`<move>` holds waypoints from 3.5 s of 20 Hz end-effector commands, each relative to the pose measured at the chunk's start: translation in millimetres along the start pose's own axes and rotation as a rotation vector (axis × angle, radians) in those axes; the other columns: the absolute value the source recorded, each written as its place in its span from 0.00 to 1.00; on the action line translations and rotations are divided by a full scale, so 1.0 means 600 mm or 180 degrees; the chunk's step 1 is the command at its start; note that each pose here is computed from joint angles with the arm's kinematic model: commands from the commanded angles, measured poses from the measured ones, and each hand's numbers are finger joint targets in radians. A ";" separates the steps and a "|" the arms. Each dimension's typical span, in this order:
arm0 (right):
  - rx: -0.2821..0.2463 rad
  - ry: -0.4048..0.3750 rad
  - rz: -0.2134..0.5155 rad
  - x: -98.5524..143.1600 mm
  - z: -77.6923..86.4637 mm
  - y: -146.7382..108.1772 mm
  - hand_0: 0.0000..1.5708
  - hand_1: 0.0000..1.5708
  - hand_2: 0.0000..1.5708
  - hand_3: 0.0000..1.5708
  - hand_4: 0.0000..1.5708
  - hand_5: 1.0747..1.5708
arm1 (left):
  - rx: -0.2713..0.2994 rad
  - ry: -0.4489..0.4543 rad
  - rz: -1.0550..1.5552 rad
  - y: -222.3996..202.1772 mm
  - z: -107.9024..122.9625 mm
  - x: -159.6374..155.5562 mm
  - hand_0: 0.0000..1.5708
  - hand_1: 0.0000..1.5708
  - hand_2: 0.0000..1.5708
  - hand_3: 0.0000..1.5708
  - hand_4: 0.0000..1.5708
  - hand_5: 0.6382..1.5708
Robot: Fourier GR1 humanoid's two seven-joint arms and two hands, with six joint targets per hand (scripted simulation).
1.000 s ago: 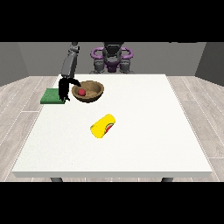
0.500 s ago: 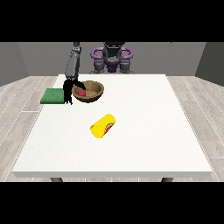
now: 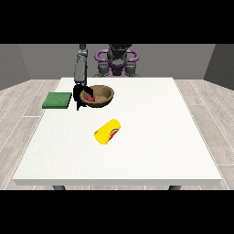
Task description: Pick the cup and pour the ball into the bowl, then pick the bowl and place it on the pad
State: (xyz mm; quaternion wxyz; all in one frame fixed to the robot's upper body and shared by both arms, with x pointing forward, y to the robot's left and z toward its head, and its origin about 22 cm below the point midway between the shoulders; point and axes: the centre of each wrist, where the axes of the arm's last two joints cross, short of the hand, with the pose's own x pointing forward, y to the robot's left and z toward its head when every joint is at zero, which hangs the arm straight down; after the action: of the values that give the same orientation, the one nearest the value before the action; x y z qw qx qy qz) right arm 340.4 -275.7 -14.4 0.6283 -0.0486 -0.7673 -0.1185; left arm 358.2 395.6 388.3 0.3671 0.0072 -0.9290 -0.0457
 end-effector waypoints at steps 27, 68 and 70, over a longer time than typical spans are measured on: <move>0.0109 0.0659 0.1454 0.161 -0.121 -0.101 1.00 1.00 1.00 1.00 0.83 0.90 | 0.0439 0.0307 -0.0229 0.119 0.079 -0.037 0.00 0.00 0.00 0.00 0.00 0.96; -0.0178 0.0715 0.1002 0.191 -0.139 -0.282 1.00 1.00 1.00 0.80 0.68 1.00 | 0.0464 0.0032 -0.0355 0.127 0.098 0.021 0.00 0.00 0.00 0.00 0.00 0.95; -0.0405 0.0944 0.0776 0.196 -0.121 -0.329 1.00 1.00 1.00 1.00 0.56 0.98 | 0.0469 -0.0051 -0.0347 0.131 0.098 0.040 0.00 0.00 0.00 0.00 0.00 0.95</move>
State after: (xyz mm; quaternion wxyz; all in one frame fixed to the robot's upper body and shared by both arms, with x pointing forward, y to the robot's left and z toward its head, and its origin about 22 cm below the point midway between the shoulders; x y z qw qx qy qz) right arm 356.4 -470.9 92.7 0.7257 -0.1707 -0.6653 -0.0404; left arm 312.4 474.9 360.1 0.3675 0.0812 -0.9265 0.0029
